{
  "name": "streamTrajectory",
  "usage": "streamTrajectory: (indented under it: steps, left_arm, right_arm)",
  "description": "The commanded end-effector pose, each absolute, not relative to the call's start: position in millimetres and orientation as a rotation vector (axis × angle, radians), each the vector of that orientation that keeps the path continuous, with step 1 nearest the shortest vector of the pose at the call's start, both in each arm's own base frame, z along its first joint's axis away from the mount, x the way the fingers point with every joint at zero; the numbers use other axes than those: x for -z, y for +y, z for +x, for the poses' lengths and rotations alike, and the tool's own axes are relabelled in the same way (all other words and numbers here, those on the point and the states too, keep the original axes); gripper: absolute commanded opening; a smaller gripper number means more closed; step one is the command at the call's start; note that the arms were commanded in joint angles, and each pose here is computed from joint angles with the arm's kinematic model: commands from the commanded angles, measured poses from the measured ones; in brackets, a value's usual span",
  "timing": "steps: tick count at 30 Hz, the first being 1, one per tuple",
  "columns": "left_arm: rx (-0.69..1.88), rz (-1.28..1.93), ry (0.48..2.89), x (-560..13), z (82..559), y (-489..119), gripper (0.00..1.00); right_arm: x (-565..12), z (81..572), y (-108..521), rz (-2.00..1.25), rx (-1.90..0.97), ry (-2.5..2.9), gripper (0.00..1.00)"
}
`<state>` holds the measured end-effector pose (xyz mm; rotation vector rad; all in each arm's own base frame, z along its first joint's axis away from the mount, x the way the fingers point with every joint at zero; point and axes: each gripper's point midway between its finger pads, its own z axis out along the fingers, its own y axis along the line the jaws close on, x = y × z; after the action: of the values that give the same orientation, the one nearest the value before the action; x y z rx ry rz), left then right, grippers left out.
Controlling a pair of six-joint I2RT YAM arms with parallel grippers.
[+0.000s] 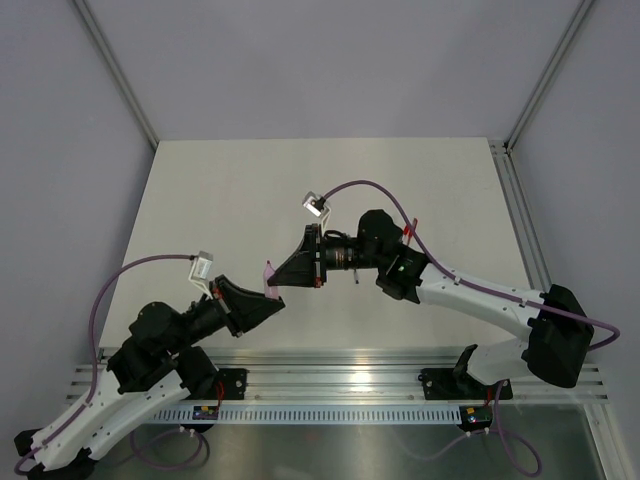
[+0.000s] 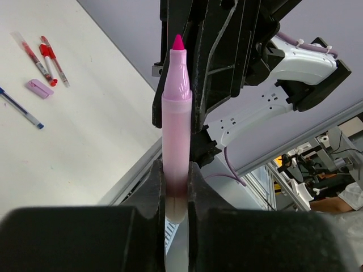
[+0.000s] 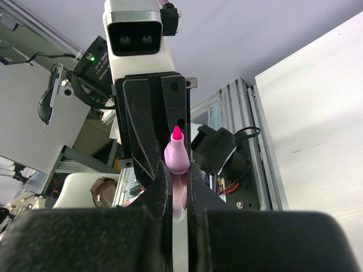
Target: Insert the pens into the pen caps
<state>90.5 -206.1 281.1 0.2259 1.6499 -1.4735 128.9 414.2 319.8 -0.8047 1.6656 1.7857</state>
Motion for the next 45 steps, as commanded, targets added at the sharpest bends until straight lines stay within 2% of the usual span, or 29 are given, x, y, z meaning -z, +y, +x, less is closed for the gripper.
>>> streamTrajectory:
  steps: [1, 2, 5, 6, 8, 12, 16, 20, 23, 26, 30, 34, 38, 45]
  left_arm:
    - [1.471, 0.257, 1.594, -299, 85, -201, 0.00]
    - [1.464, 0.254, 1.588, -300, 86, -199, 0.00]
    - [1.404, 0.228, 1.587, -302, 92, -192, 0.00]
    - [1.372, 0.204, 1.588, -303, 97, -188, 0.00]
    - [1.301, 0.206, 1.624, -296, 101, -182, 0.00]
    - [1.171, 0.214, 1.641, -297, 106, -166, 0.00]
    - [1.093, 0.225, 1.648, -303, 106, -152, 0.00]
    - [1.049, 0.257, 1.660, -300, 107, -149, 0.00]
    - [1.025, 0.301, 1.682, -291, 107, -152, 0.00]
    - [0.979, 0.301, 1.690, -280, 114, -151, 0.00]
    - [0.965, 0.322, 1.694, -278, 112, -149, 0.00]
    - [0.971, 0.322, 1.684, -278, 110, -147, 0.00]
    - [0.994, 0.329, 1.662, -280, 106, -147, 0.00]
    - [0.998, 0.333, 1.653, -281, 106, -148, 0.00]
  right_arm:
    - [-334, 122, 412, -0.800, -1.800, 1.620, 0.01]
    - [-328, 122, 412, -0.798, -1.793, 1.643, 0.02]
    - [-316, 135, 407, -0.720, -1.694, 1.697, 0.34]
    - [-314, 139, 404, -0.700, -1.661, 1.713, 0.49]
    - [-306, 142, 393, -0.661, -1.586, 1.781, 0.57]
    - [-297, 165, 356, -0.506, -1.338, 1.851, 0.56]
    - [-253, 186, 309, -0.378, -1.181, 1.993, 0.40]
    - [-204, 232, 252, -0.184, -0.806, 2.174, 0.30]
    - [-174, 252, 227, -0.180, -0.571, 2.265, 0.28]
    - [-160, 267, 218, -0.202, -0.451, 2.304, 0.31]
    - [-128, 295, 204, -0.227, -0.305, 2.421, 0.41]
    - [-102, 314, 196, -0.318, -0.219, 2.538, 0.44]
    - [-76, 329, 196, -0.352, -0.155, 2.617, 0.54]
    - [-48, 338, 191, -0.382, -0.123, 2.712, 0.55]
